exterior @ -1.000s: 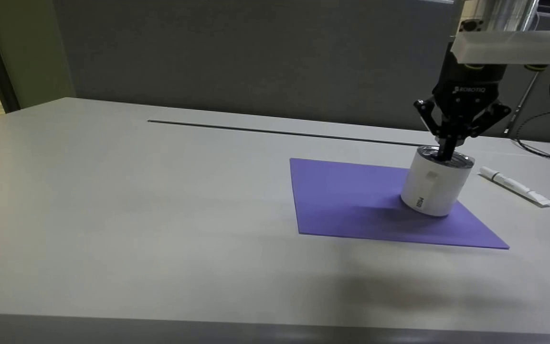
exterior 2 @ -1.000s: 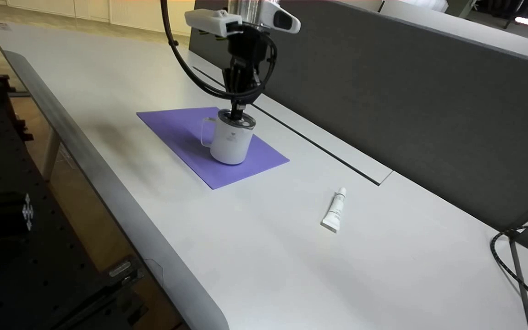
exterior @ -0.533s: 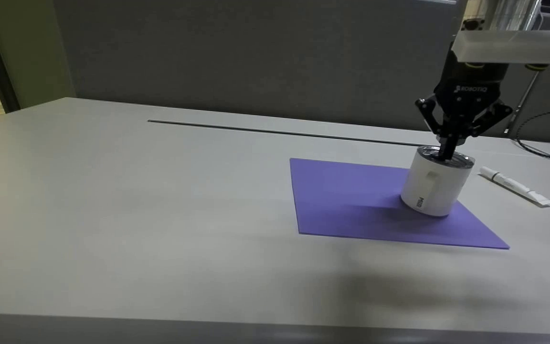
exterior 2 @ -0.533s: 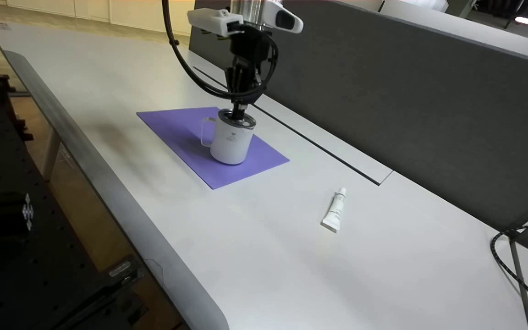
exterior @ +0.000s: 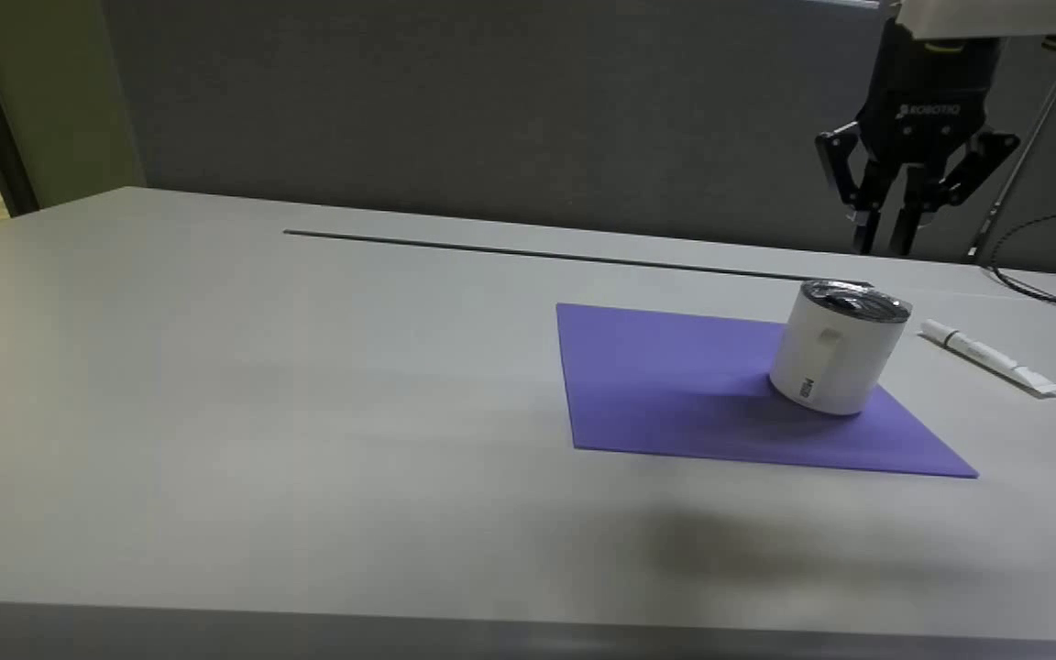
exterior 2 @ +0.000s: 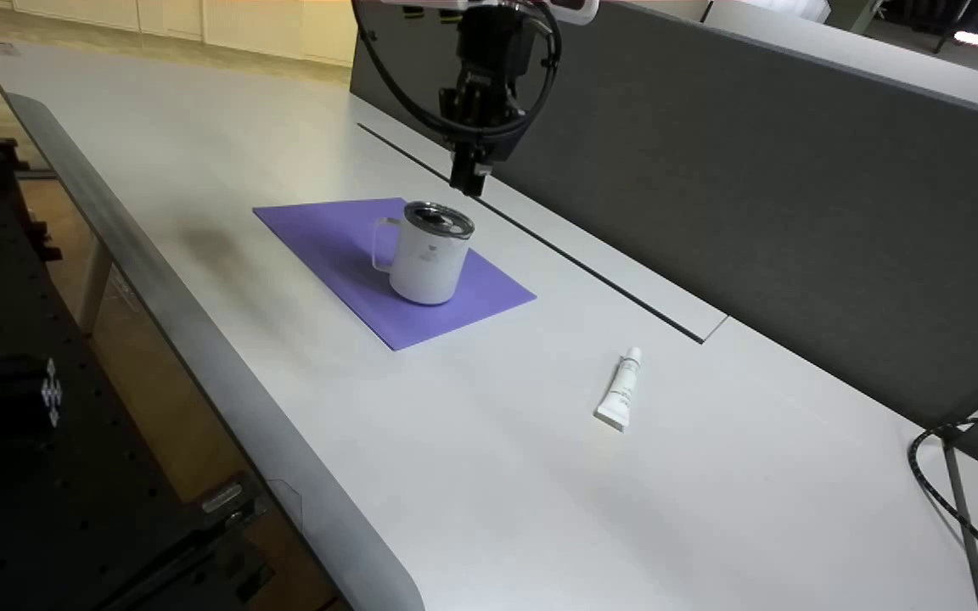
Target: Close the sliding lid on the travel mug
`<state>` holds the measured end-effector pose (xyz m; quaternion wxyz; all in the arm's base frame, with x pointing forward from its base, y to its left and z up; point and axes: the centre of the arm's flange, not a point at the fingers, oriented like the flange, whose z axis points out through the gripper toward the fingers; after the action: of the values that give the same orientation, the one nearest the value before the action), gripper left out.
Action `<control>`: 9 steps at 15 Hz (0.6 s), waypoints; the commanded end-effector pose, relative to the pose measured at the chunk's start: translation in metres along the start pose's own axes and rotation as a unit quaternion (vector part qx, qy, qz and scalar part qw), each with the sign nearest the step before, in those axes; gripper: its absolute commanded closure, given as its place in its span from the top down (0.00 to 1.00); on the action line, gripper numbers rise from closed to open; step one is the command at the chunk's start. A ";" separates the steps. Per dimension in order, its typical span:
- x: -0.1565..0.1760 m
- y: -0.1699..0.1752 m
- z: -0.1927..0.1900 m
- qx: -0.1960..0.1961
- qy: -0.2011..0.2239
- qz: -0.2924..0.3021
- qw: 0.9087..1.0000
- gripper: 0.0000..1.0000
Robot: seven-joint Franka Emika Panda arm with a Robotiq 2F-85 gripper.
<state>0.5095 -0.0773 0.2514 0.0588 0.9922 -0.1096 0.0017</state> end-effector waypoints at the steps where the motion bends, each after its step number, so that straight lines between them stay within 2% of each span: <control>1: 0.005 0.005 -0.016 0.013 -0.021 -0.007 1.000 0.60; 6: 0.005 0.006 -0.021 0.019 -0.022 -0.013 1.000 0.93; 7: 0.005 0.006 -0.021 0.019 -0.023 -0.014 0.999 0.98; 9: 0.005 0.005 -0.021 0.019 -0.024 -0.016 0.999 1.00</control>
<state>0.5121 -0.0796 0.2640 0.0443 0.9944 -0.0944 -0.0171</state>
